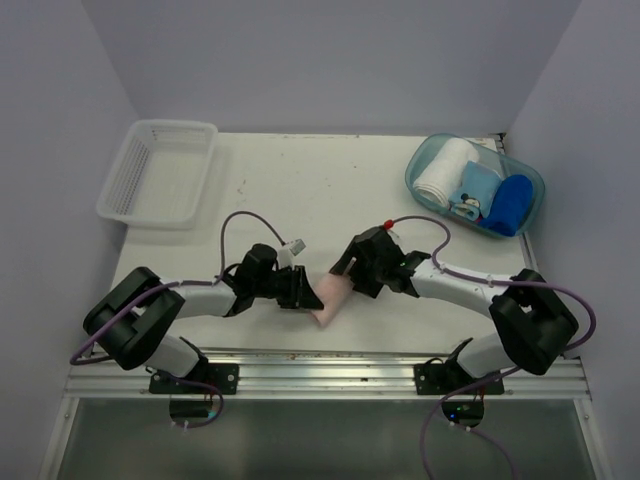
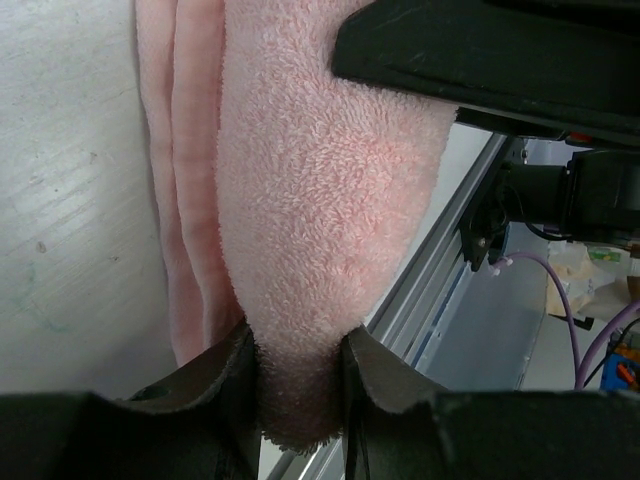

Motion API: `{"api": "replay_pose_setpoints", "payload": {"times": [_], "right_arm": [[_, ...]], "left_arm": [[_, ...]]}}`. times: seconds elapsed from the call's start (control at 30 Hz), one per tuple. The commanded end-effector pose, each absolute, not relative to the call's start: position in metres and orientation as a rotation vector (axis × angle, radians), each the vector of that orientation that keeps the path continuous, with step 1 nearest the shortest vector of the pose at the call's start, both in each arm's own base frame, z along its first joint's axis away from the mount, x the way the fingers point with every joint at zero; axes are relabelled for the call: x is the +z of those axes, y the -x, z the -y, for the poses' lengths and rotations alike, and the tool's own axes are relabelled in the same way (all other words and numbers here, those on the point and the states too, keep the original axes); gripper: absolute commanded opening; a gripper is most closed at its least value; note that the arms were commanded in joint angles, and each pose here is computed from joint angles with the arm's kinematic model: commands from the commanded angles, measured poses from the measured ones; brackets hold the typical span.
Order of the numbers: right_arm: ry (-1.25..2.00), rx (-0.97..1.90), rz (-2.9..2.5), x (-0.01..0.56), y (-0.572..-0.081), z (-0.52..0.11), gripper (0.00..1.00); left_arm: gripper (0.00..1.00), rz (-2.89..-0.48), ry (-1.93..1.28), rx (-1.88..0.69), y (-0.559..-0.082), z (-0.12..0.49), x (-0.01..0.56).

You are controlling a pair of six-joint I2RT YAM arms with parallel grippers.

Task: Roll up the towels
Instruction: Roll the towel

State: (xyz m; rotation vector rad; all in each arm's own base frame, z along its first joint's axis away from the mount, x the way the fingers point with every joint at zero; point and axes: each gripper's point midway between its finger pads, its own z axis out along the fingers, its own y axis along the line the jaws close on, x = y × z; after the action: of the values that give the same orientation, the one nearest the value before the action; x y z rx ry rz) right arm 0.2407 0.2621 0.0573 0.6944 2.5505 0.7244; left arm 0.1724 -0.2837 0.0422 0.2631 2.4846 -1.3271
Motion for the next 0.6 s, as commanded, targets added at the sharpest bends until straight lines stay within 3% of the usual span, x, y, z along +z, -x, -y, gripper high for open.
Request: {"api": "replay_pose_setpoints", "payload": {"times": [0.0,0.33,0.43,0.47,0.57], "right_arm": [[-0.709,0.791,-2.545,0.058,-0.241,-0.275,0.78],[-0.719,0.729,-2.580,0.038,-0.235,-0.281,0.70],[-0.713,0.693,-2.592,0.034,-0.237,-0.281,0.62],[-0.700,0.686,-2.600,0.034,-0.237,-0.283,0.57],[-0.676,0.624,-2.617,0.035,-0.242,-0.282,0.43]], "left_arm": [[0.25,-2.477,-0.214,-1.383,-0.171,0.284,0.043],[0.27,-2.482,-0.099,-1.444,-0.174,0.279,0.042],[0.44,-2.473,-0.104,-1.417,-0.175,0.276,0.044],[0.54,-2.463,-0.110,-1.407,-0.177,0.276,0.046],[0.68,-2.458,-0.136,-1.367,-0.180,0.274,0.051]]}}
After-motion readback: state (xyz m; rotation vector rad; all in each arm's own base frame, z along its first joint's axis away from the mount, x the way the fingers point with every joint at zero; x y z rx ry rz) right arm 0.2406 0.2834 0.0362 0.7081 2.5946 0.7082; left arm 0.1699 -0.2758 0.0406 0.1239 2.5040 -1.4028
